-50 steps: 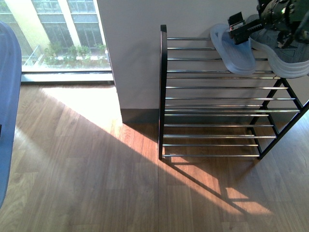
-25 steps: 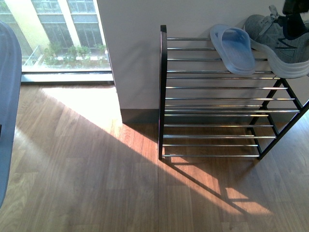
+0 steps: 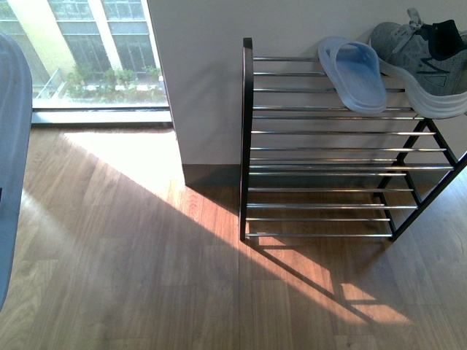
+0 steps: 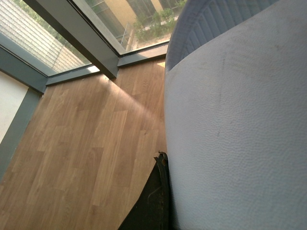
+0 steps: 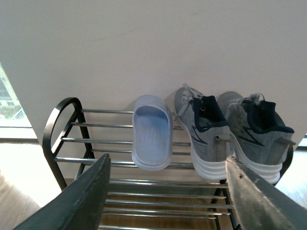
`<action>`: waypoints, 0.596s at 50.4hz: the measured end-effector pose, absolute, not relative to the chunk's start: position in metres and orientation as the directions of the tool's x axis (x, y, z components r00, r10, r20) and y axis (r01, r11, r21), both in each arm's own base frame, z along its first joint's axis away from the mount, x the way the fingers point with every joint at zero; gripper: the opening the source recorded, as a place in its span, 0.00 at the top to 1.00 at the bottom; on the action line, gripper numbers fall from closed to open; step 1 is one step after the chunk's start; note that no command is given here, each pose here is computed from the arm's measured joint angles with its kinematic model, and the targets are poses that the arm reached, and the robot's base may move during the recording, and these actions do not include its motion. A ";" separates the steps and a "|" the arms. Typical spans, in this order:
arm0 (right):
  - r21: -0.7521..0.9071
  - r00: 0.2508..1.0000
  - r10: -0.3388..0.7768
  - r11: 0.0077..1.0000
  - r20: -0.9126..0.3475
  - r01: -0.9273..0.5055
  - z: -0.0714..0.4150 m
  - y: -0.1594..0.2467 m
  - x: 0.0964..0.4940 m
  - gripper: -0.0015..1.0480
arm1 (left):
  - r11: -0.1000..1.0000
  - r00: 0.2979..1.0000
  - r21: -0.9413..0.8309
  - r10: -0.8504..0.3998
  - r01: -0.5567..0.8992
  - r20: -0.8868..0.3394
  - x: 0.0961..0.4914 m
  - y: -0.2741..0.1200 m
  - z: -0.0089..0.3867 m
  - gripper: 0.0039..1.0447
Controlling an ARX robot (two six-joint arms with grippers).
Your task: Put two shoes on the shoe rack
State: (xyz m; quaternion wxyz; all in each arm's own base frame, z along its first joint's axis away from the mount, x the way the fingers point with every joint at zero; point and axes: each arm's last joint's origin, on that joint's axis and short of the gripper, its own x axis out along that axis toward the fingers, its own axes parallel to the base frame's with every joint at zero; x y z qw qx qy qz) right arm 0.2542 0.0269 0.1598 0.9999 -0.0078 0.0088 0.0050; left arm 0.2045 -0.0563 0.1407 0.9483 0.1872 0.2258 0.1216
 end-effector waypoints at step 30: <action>-0.011 1.000 0.000 1.000 -0.017 0.000 0.161 0.000 0.177 0.98 | 0.900 0.868 0.410 0.315 -0.146 -0.383 0.204 -0.056 0.141 0.99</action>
